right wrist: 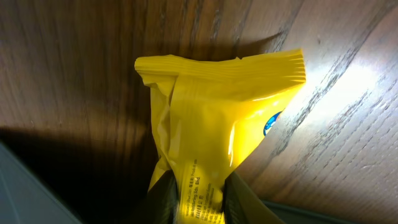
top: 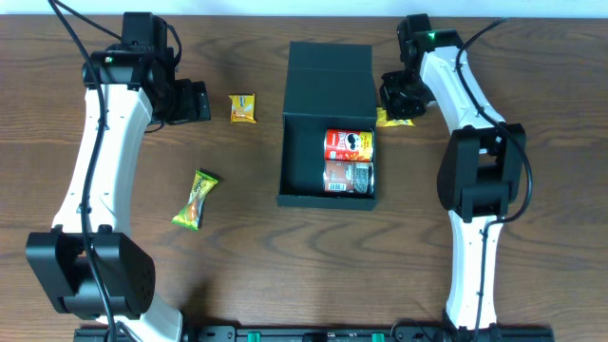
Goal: Pack container
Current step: 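Lower the right gripper onto the yellow snack packet to grasp it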
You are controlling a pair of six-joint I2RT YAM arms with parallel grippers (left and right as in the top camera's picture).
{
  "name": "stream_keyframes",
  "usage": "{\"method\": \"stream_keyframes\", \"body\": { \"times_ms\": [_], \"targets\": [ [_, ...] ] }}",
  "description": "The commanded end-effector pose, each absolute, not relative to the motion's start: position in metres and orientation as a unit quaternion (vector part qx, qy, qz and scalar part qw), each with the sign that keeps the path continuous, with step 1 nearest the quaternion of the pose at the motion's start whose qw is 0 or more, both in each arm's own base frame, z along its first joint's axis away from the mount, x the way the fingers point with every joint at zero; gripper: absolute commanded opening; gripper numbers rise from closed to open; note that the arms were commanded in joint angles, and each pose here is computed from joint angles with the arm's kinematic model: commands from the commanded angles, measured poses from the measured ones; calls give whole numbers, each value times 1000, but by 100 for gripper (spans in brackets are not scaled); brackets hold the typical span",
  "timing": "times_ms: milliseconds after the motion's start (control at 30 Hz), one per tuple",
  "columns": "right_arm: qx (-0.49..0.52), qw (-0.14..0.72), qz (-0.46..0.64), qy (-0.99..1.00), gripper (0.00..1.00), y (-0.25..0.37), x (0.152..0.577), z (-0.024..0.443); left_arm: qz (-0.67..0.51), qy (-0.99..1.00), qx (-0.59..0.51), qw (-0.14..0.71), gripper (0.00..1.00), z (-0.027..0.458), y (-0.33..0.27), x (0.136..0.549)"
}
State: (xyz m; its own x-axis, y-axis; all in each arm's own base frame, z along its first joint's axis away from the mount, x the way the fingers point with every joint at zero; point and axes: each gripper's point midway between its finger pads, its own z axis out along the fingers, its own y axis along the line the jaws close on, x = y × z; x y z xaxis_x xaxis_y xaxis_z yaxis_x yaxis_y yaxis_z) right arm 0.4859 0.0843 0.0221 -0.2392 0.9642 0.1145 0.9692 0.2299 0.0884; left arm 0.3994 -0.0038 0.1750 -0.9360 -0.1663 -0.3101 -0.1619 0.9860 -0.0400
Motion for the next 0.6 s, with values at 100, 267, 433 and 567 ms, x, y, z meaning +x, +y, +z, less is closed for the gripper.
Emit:
{"method": "stream_keyframes", "body": {
  "times_ms": [100, 267, 433, 567],
  "targets": [
    [-581, -6, -46, -812, 19, 73, 485, 23, 3, 983, -89, 160, 95, 176, -1, 398],
    [-523, -15, -43, -851, 17, 65, 487, 23, 3, 983, -89, 160, 96, 176, -1, 399],
    [-437, -18, -43, -898, 17, 60, 488, 23, 2, 983, -89, 160, 96, 176, -1, 399],
    [-341, -26, -42, -939, 17, 60, 490, 23, 2, 983, -89, 160, 96, 176, -1, 399]
  ]
}}
